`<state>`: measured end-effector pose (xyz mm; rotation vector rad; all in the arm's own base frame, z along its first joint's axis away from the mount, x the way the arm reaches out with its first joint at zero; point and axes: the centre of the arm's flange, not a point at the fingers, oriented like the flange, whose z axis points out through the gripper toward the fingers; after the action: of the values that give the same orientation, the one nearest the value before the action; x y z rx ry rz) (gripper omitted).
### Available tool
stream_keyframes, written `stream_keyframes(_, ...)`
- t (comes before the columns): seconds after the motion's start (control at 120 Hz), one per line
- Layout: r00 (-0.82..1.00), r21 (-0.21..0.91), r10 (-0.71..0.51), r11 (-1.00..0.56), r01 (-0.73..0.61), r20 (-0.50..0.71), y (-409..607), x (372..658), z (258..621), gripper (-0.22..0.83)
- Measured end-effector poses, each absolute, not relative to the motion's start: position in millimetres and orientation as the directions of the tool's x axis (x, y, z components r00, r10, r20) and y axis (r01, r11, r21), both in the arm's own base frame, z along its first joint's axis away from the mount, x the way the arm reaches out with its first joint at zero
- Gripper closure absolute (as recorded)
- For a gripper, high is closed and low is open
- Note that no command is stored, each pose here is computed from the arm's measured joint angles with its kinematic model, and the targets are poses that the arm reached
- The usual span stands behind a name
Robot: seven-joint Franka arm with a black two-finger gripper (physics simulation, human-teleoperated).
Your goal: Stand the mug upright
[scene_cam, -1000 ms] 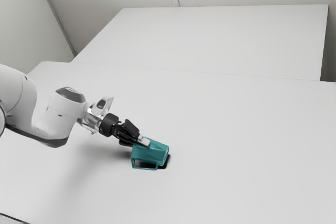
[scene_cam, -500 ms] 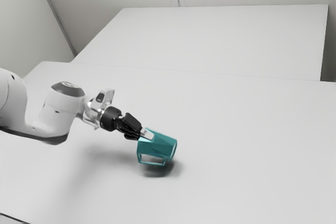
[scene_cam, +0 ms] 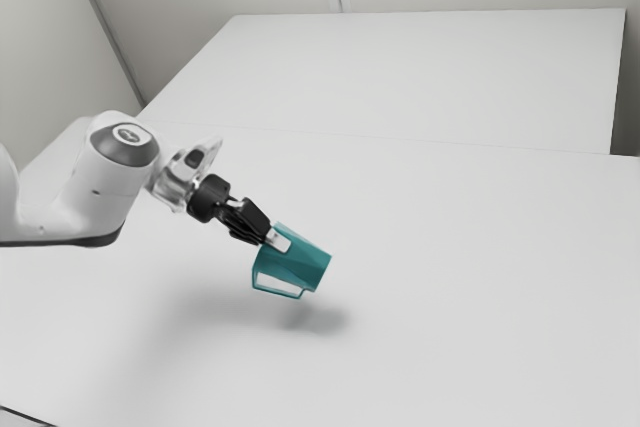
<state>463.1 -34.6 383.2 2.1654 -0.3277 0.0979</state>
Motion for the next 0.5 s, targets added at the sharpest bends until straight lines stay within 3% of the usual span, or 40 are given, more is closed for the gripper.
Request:
stream_keyframes(0.2, 0.959, 0.680, -0.228, -0.677, -0.282, 0.170, -31.6, 467.6, 399.0, 0.79)
stream_keyframes(0.5, 0.929, 0.387, -0.331, -0.845, -0.370, 0.166, -32.8, 494.7, 459.5, 0.79)
